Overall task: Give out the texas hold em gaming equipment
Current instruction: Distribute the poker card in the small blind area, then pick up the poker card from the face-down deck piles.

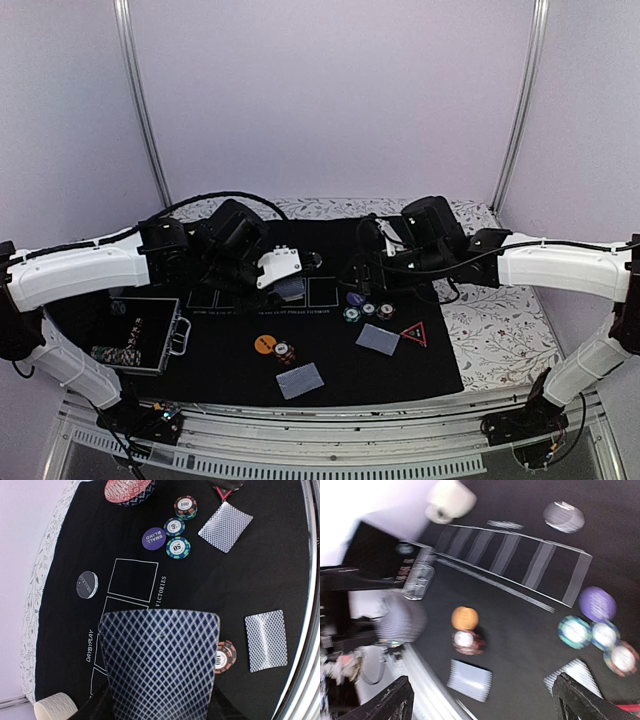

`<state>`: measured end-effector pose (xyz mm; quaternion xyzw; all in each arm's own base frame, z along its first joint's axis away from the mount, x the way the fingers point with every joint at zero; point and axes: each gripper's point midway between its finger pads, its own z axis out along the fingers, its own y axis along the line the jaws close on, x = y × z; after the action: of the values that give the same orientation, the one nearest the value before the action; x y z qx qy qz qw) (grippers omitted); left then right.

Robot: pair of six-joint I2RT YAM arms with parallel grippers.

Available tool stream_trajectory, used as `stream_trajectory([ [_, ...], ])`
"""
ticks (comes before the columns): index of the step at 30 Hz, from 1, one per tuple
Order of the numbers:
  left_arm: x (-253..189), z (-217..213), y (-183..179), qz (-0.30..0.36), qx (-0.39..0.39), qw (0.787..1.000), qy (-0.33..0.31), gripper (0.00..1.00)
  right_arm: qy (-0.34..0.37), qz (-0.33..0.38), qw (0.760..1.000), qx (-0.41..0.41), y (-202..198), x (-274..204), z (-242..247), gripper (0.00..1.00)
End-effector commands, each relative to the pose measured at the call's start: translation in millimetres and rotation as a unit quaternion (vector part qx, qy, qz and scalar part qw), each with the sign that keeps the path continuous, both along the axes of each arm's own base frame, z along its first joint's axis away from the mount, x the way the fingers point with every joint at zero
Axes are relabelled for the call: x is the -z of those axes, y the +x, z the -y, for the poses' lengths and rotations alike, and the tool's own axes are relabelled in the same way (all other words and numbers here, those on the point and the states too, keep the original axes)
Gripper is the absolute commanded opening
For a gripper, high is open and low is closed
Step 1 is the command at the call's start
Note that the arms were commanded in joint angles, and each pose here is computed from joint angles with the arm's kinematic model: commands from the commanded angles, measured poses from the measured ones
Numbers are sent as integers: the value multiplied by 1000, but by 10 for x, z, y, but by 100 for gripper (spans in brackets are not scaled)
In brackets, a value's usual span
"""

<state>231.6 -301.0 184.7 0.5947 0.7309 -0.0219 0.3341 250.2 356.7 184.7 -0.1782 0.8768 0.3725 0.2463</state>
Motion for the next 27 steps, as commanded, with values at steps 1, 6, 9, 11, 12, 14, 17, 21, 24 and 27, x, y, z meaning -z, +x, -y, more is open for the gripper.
stream_trajectory([
  [1,-215,84,-44,14,17,999,-27,49,141,51,981,-125,-135,-576,-538,99],
  [6,-236,89,-59,13,19,999,-31,49,146,26,976,-157,-95,-411,-835,99],
  [9,-242,92,-58,14,20,999,-32,49,156,27,973,-168,-30,-455,-976,99],
  [11,-250,102,-62,15,21,999,-35,49,154,20,973,-173,-5,-391,-1039,99],
  [12,-250,103,-60,15,21,999,-36,49,153,17,972,-176,6,-369,-1068,100],
  [14,-253,105,-57,16,21,999,-36,49,149,12,973,-178,38,-301,-1118,98],
  [17,-253,103,-51,17,20,999,-36,49,132,5,976,-172,66,-200,-1124,94],
  [21,-263,83,-50,20,18,999,-35,49,105,9,983,-149,115,-119,-1029,85],
  [24,-258,89,-50,20,19,999,-36,49,92,10,985,-145,106,-98,-975,74],
  [27,-255,92,-45,21,19,999,-35,49,87,12,985,-145,91,-113,-950,67],
])
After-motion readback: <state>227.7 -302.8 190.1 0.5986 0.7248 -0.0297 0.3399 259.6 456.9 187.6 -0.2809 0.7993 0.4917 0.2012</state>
